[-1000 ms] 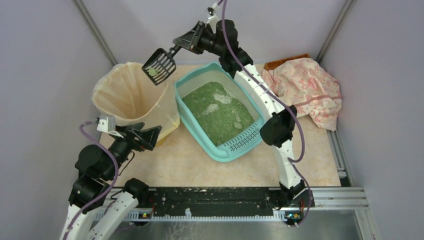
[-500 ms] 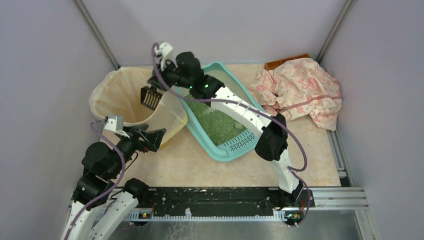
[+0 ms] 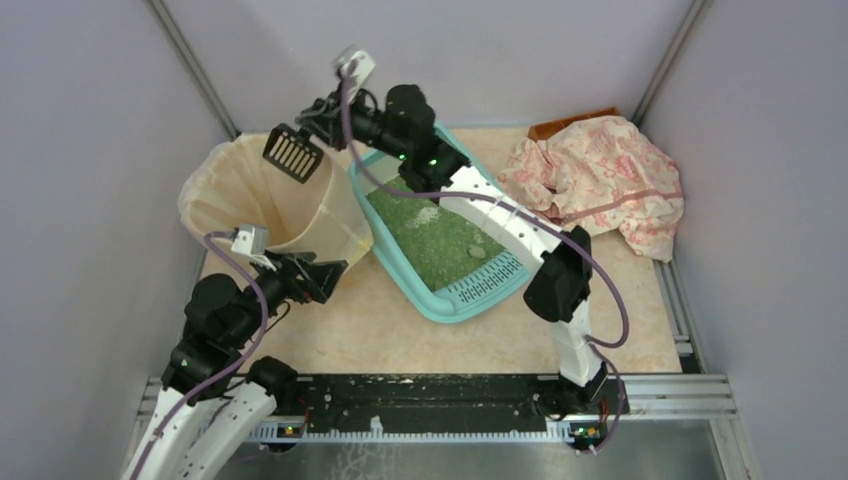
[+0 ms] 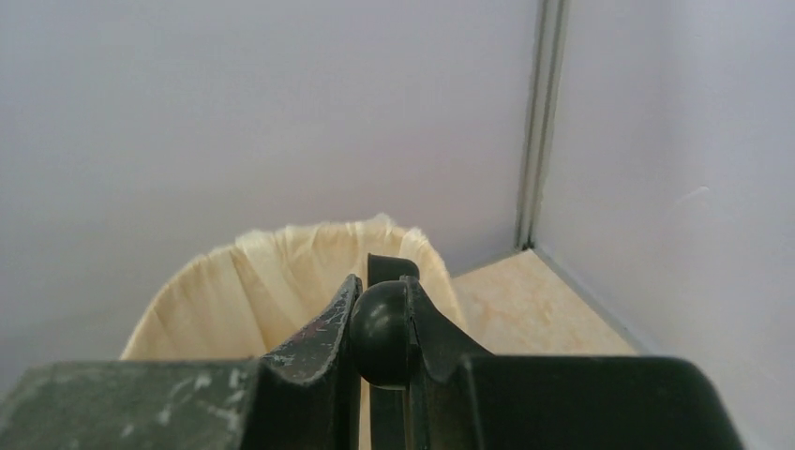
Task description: Clean the litter box
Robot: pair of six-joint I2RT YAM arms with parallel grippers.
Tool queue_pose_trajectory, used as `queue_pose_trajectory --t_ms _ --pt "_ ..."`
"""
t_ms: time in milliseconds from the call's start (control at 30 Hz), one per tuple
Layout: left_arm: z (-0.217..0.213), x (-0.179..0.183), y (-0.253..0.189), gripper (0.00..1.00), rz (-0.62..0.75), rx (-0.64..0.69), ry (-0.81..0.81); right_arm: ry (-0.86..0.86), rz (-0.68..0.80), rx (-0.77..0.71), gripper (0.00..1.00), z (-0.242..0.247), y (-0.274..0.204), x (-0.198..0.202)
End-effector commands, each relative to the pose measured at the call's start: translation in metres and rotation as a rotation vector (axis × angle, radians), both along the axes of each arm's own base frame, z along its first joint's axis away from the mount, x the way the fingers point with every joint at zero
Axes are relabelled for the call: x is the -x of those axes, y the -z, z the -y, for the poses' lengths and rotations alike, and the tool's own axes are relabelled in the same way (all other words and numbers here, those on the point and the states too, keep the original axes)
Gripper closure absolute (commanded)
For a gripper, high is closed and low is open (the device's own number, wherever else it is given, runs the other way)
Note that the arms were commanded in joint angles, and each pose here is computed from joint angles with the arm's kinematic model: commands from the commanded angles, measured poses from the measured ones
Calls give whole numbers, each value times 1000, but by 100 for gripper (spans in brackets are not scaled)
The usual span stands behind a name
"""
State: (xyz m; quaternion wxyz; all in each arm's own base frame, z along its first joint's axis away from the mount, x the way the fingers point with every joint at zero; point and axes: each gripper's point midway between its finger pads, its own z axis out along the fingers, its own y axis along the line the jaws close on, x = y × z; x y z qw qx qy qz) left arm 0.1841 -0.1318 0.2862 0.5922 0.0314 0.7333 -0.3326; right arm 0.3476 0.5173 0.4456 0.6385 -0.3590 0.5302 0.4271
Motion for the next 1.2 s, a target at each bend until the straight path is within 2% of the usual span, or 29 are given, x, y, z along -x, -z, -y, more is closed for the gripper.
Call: queue_pose_trajectory --t_ms 0,133,267,433,633,767,867,967,1067,1167 --pt "7 -1 -3 1 3 24 28 -119 -81 -477 100 100 -119 -12" --pt "13 0 -5 2 6 37 61 -104 -228 -703 100 188 -117 -55" --pt "20 -2 -16 2 36 50 95 -51 -339 -852 100 280 -75 -88" --pt "30 -25 -44 1 125 52 87 167 -385 -780 100 350 -5 -103" --pt "62 -62 -108 1 313 77 163 343 -391 -485 100 356 55 -108" --pt "86 -104 -138 1 360 92 168 412 -413 -322 100 352 95 -113" --pt "97 -126 -160 2 354 137 161 404 -482 -286 100 345 122 -114" --pt "90 -136 -167 2 311 145 94 392 -543 -291 100 338 142 -119" --pt "75 -138 -187 2 348 182 12 425 -586 -283 100 340 152 -125" --pt "75 -146 -230 2 407 176 -12 484 -592 -181 100 336 149 -124"
